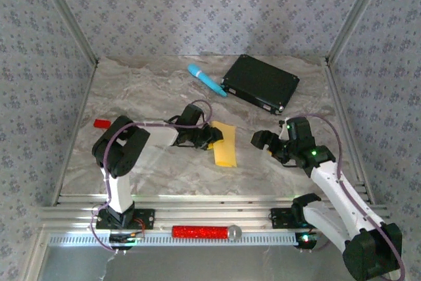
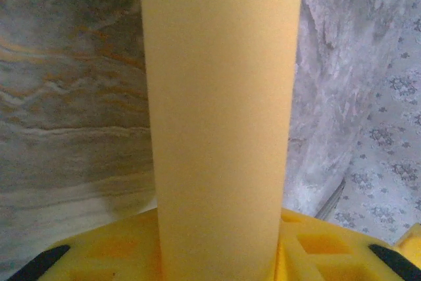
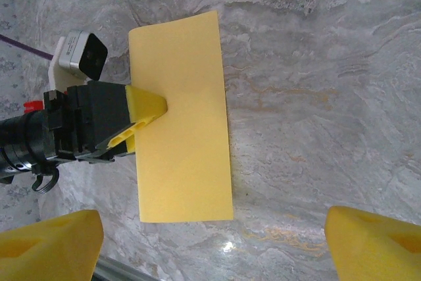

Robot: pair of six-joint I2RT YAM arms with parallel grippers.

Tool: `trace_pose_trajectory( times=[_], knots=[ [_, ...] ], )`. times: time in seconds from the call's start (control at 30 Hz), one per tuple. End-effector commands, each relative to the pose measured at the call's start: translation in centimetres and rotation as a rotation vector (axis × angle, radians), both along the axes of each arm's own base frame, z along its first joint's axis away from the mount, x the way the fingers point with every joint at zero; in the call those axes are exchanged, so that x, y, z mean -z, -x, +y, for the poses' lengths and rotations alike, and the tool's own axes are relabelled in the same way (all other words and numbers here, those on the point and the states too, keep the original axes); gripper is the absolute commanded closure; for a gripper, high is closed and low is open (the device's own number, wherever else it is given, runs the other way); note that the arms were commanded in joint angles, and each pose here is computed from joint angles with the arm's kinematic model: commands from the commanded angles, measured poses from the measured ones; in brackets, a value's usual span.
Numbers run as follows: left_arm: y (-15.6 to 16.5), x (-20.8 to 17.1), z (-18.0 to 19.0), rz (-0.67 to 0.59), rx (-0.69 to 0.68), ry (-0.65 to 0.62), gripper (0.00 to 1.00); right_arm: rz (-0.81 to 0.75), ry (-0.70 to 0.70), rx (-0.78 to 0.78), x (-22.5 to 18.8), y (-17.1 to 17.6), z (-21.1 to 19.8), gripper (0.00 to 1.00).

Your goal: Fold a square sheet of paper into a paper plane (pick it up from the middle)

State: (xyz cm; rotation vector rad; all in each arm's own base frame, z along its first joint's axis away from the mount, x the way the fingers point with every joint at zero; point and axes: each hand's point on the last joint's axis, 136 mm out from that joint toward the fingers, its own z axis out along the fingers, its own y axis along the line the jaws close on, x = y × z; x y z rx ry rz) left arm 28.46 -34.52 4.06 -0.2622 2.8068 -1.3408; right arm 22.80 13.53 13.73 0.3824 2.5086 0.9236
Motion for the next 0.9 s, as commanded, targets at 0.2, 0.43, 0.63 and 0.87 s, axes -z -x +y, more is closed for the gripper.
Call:
trace_pose_trajectory(
  times=[0.2, 0.43, 0.63, 0.87],
  knots=[
    [0.5, 1.8, 1.7, 0.002, 0.039, -0.137, 0.57, 0.024, 0.002, -0.034, 0.6, 0.3, 0.6, 0.11],
    [0.6, 2.2, 2.5, -0.002, 0.038, -0.185, 0.52, 0.034, 0.005, -0.055, 0.6, 0.3, 1.2, 0.11],
    [0.3, 1.4, 2.9, -0.029, 0.054, -0.219, 0.45, 0.024, 0.006, -0.070, 0.5, 0.1, 1.6, 0.11],
    [0.1, 0.3, 4.4, -0.084, 0.088, -0.325, 0.37, 0.016, -0.008, -0.081, 0.5, -0.4, 2.4, 0.11]
  ],
)
